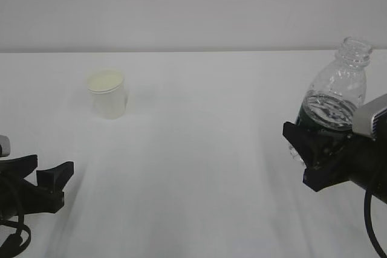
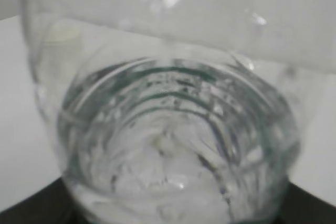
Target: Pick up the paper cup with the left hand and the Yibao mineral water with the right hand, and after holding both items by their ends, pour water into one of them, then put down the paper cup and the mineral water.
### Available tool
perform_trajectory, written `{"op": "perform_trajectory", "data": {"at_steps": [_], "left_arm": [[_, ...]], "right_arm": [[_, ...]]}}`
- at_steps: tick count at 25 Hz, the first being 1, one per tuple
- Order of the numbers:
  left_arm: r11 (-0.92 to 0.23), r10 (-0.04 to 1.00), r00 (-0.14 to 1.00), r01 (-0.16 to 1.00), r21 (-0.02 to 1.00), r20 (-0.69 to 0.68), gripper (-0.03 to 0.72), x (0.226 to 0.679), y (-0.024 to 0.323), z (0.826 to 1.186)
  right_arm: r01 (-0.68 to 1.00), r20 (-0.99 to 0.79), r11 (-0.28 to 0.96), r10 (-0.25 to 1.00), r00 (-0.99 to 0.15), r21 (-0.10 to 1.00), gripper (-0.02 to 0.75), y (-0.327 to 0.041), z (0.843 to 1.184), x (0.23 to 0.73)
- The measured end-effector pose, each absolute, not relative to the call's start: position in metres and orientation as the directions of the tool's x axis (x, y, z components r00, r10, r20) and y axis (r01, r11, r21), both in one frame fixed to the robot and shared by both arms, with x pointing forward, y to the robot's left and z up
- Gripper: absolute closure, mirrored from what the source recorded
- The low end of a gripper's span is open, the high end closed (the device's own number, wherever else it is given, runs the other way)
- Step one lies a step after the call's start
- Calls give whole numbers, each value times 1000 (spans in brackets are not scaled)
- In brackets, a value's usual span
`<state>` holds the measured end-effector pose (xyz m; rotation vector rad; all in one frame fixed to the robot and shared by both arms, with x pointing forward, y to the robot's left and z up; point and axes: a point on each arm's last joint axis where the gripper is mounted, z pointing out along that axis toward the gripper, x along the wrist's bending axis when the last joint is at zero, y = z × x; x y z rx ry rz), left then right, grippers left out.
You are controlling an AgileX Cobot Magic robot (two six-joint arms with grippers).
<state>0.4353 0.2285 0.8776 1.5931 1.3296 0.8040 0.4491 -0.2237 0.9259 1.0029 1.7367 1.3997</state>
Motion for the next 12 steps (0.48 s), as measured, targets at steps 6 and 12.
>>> {"op": "perform_trajectory", "data": {"at_steps": [6,12], "left_arm": [[-35,975,216,402,915,-58,170,435,228,878],[-35,975,216,401,915,-57,208,435,228,878]], "right_arm": [[155,-25,116,870,-493,981,302,-221,926,448],[160,-2,99,856,-517,982,302,-219,927,446]]}}
